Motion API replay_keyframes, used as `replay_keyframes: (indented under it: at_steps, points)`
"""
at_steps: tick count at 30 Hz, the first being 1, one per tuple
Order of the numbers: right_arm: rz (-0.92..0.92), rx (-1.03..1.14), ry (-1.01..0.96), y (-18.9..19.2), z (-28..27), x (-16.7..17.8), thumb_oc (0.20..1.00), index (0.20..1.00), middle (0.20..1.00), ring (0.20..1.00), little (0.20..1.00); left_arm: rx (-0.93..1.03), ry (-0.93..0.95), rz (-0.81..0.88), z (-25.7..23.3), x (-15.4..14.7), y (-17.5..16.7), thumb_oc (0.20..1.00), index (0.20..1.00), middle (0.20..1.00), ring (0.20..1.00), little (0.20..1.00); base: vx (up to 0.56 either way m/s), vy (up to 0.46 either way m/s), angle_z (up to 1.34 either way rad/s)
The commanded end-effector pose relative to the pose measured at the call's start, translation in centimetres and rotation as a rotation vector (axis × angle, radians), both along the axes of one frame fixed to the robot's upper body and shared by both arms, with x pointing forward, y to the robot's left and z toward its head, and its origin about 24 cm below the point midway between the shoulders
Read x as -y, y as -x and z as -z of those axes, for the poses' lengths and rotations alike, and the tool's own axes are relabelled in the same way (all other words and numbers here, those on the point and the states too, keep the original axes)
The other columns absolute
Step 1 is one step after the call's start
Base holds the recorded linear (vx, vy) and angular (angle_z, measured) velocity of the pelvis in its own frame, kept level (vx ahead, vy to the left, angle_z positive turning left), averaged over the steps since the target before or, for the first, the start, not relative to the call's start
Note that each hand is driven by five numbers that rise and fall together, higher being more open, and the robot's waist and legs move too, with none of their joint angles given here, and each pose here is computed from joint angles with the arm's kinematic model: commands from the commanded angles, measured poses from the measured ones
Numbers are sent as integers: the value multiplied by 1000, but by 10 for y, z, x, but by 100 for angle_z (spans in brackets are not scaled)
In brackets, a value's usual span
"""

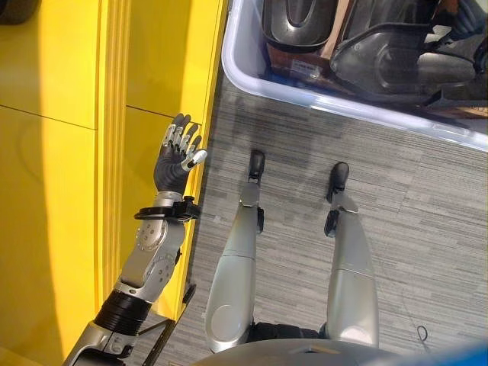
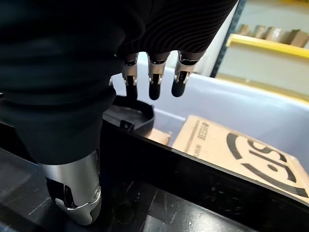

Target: Move parts from the plastic box to the shelf.

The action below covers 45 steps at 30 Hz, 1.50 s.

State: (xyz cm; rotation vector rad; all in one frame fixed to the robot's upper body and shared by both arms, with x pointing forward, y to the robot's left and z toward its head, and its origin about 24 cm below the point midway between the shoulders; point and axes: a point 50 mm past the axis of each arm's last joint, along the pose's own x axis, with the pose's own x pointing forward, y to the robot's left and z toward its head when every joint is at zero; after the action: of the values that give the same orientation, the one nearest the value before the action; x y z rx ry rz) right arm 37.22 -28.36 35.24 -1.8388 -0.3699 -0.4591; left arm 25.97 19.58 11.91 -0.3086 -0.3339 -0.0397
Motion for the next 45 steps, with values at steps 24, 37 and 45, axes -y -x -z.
replay_keyframes:
  at_steps: [24, 37, 45]
  points:
    - [110, 28, -183, 2, 26, 36, 200, 200, 200, 200, 200, 118, -4, -35, -18, 0, 12, 1000, 1000, 1000, 1000, 1000, 4, 2, 1]
    - [51, 45, -267, 4, 34, 34, 200, 200, 200, 200, 200, 120, -29, -23, -21, -3, 9, 1000, 1000, 1000, 1000, 1000, -35, 0, 1]
    - [-99, 124, -509, 5, 29, 22, 200, 200, 200, 200, 200, 108, -33, -37, -20, -11, 7, 1000, 1000, 1000, 1000, 1000, -6, 1, -2]
